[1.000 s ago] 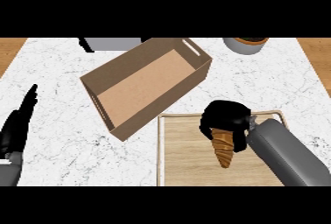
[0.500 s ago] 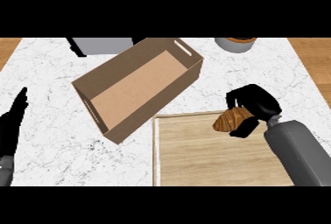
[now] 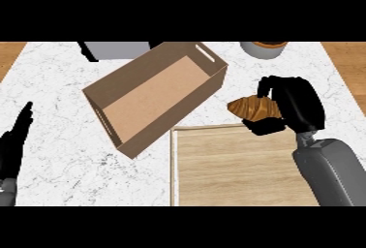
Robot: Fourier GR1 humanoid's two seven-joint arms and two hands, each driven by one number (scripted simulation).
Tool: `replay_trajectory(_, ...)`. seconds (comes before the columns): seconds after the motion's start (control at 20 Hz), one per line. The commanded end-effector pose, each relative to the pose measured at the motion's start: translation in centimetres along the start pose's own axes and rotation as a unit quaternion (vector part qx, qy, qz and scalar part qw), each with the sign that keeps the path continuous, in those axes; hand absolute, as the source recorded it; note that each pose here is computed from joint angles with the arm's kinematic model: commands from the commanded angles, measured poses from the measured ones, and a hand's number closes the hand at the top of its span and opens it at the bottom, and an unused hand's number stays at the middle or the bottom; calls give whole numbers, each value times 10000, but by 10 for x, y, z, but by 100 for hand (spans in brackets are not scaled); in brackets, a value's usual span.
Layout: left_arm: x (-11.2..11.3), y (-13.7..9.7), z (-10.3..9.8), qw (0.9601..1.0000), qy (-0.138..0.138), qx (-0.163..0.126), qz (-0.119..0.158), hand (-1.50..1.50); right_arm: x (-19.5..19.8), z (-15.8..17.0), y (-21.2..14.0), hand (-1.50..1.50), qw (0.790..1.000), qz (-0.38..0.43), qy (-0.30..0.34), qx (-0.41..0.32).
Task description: Pick the croissant from the tray and place it in the cardboard box
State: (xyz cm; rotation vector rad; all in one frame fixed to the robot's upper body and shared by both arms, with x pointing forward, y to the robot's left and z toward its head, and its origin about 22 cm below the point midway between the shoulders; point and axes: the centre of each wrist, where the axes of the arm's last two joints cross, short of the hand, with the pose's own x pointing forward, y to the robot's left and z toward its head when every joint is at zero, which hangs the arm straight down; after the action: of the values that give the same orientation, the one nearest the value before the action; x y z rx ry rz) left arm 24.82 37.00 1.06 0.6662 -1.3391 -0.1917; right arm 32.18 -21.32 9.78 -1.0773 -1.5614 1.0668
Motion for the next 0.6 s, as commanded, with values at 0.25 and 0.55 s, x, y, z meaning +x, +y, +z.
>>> replay_trajectory(0.25,12,-5,0,9998,-142,-97,31,0,79,-8,-49,150,9952,-710,-488,-470)
replay_trajectory(0.55,12,-14,-4,9998,-112,-160,-1,0,129,-42,-70,150,9878,-1456,-452,-308)
